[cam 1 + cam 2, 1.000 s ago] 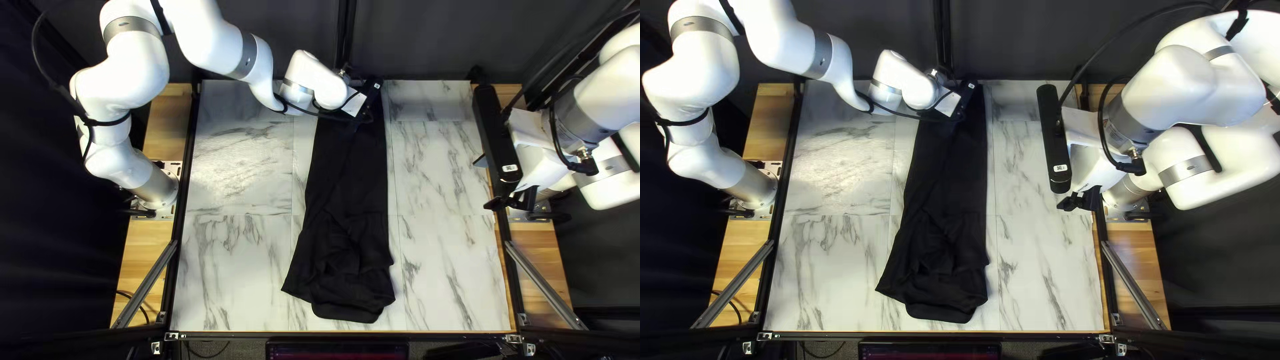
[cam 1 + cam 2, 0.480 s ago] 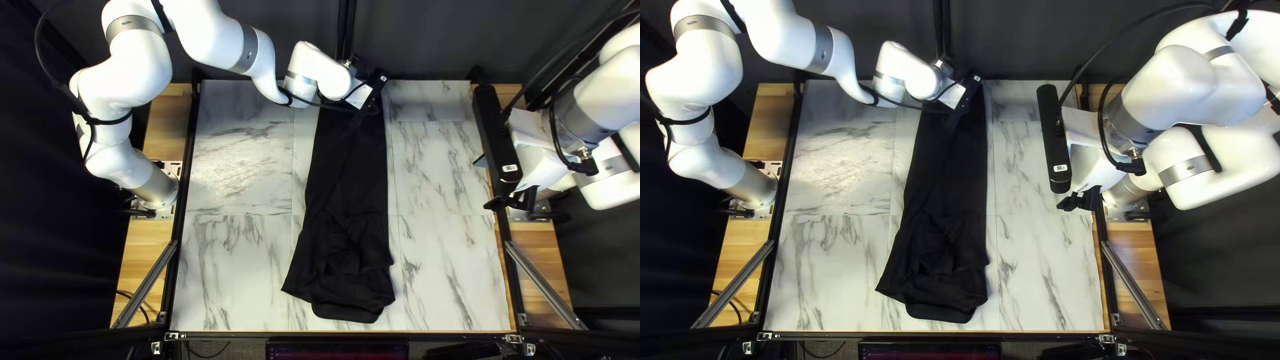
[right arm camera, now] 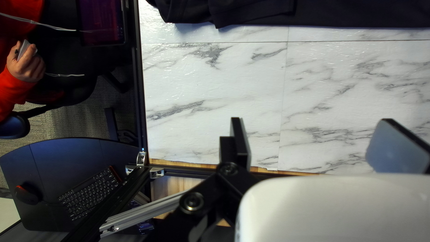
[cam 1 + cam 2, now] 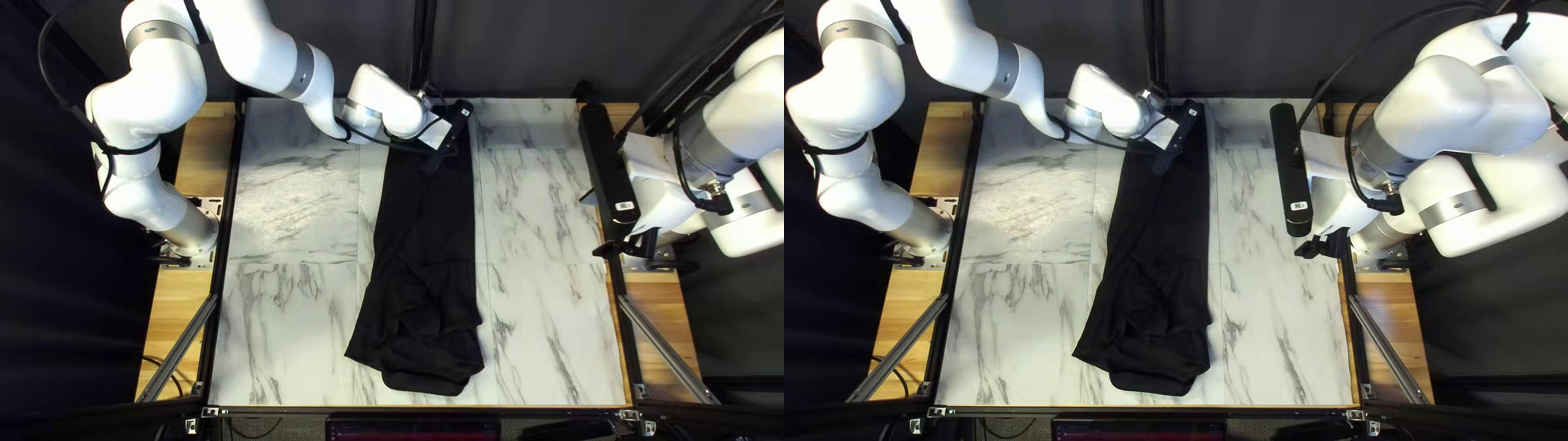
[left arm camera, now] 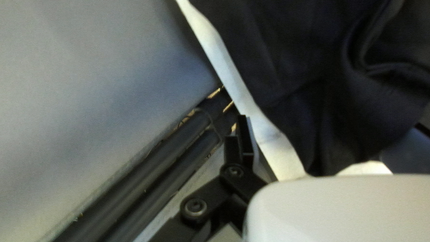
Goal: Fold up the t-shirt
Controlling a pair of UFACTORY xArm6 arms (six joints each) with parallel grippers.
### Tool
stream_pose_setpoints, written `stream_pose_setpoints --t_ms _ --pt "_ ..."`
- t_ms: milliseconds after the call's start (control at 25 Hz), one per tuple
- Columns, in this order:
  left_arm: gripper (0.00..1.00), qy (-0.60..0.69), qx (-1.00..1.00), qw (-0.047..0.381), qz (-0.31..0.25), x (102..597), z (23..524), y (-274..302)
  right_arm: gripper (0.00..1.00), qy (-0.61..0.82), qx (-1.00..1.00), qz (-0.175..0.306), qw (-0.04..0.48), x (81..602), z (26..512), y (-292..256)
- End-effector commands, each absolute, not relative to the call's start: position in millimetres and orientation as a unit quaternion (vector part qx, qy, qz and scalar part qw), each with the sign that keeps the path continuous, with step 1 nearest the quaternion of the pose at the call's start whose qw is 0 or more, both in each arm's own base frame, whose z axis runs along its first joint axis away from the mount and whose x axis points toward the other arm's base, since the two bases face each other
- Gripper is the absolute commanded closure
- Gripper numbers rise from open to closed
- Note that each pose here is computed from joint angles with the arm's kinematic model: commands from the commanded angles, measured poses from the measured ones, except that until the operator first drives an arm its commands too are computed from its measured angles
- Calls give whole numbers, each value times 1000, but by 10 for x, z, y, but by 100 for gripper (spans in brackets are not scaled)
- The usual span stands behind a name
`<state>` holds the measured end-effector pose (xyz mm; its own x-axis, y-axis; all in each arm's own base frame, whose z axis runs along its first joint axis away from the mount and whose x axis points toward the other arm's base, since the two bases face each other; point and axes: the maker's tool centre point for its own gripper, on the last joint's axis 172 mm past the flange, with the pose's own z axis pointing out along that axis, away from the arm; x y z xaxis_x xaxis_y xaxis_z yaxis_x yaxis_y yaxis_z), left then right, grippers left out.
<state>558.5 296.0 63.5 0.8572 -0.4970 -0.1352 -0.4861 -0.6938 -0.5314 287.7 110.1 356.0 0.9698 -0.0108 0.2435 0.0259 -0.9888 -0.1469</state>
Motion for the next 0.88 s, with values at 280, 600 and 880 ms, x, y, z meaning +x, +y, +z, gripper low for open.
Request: stream_pose_setpoints --t_ms 280,600,880 --pt "0 281 -911 301 -12 5740 1080 3345 0 -4 -990 -123 75 2877 3560 1101" --pt "0 271 -912 308 -13 5283 906 3141 0 -4 -990 -123 75 2877 3560 1101" --pt "0 252 -920 300 -17 5002 681 2910 0 -4 -990 -123 75 2877 3560 1101"
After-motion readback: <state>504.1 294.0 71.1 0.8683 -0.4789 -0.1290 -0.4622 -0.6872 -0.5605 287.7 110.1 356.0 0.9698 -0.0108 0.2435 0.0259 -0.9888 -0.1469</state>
